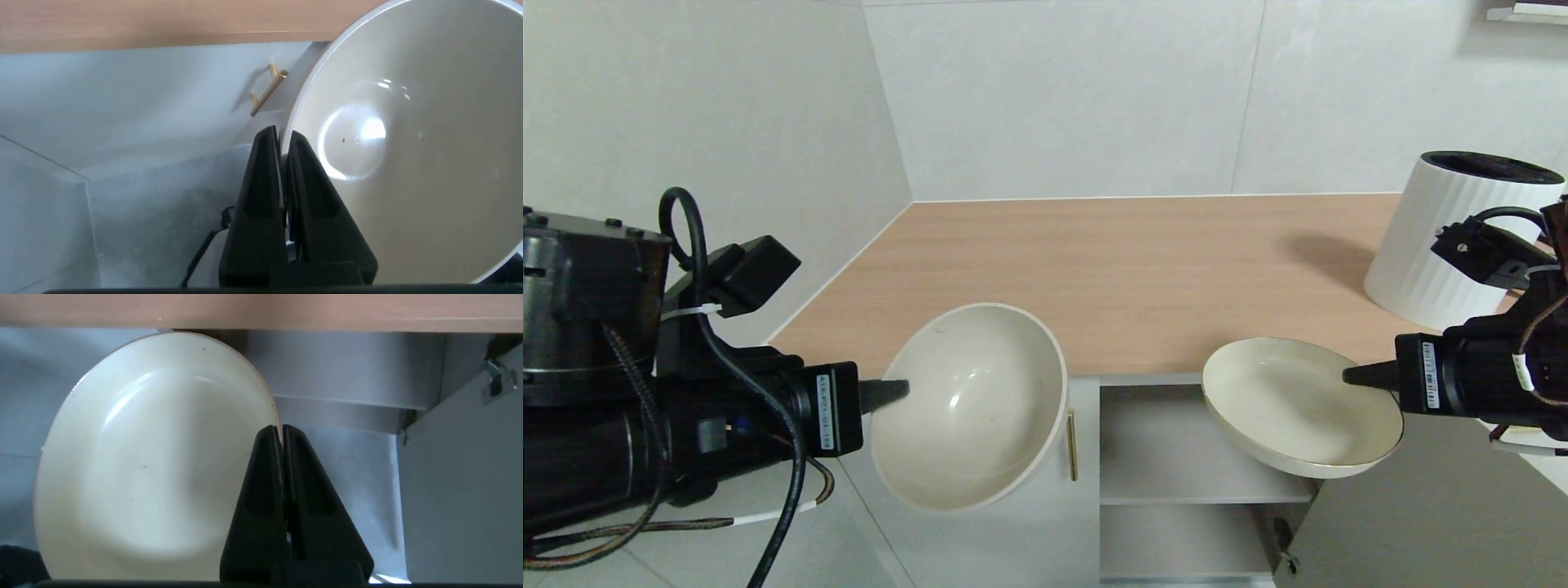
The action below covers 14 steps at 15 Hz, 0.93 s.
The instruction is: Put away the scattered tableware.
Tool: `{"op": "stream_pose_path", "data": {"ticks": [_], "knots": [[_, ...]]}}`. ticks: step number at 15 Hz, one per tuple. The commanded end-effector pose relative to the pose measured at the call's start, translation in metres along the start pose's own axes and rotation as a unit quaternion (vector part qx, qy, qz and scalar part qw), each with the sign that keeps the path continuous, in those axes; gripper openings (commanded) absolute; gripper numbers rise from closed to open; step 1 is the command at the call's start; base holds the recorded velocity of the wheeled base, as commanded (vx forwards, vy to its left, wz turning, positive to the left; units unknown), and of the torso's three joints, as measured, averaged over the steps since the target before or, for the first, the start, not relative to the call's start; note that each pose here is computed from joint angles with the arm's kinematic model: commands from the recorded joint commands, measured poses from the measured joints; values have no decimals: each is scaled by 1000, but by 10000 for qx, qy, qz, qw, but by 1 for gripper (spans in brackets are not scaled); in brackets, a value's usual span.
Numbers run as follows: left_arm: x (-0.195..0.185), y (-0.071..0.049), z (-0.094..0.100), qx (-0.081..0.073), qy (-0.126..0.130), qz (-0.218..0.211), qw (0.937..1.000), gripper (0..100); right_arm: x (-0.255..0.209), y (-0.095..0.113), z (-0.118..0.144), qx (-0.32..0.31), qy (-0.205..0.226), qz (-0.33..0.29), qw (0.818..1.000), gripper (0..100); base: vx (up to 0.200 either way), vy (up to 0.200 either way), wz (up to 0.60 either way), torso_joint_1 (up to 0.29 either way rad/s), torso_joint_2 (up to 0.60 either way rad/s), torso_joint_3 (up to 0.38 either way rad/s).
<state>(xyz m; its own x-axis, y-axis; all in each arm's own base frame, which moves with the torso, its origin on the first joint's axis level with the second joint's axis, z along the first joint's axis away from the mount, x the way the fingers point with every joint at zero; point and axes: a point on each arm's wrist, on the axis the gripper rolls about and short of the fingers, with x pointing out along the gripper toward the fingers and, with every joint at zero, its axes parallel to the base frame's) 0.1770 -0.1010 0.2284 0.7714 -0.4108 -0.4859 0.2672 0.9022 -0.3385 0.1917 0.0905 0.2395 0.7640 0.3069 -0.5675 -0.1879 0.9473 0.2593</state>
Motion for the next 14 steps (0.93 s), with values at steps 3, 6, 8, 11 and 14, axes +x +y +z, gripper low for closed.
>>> {"op": "stream_pose_path", "data": {"ticks": [3,6,8,11,14], "knots": [[2,0,-1,-3,34,20,10000,0,5,-1,-3,-30,80,-26,10000,0,0,0,0,-12,32,19],[3,0,-1,-2,48,26,10000,0,6,-1,-5,-114,80,-25,9999,0,0,0,0,-137,351,207],[3,0,-1,-2,55,29,10000,0,7,-2,-6,-112,44,-12,9999,0,0,0,0,-171,454,276],[3,0,-1,-2,55,29,10000,0,10,-2,-7,-120,44,-12,9999,0,0,0,0,-167,465,289],[3,0,-1,-2,55,29,10000,0,11,-2,-7,-114,73,-23,9999,0,0,0,0,-152,460,305]]}}
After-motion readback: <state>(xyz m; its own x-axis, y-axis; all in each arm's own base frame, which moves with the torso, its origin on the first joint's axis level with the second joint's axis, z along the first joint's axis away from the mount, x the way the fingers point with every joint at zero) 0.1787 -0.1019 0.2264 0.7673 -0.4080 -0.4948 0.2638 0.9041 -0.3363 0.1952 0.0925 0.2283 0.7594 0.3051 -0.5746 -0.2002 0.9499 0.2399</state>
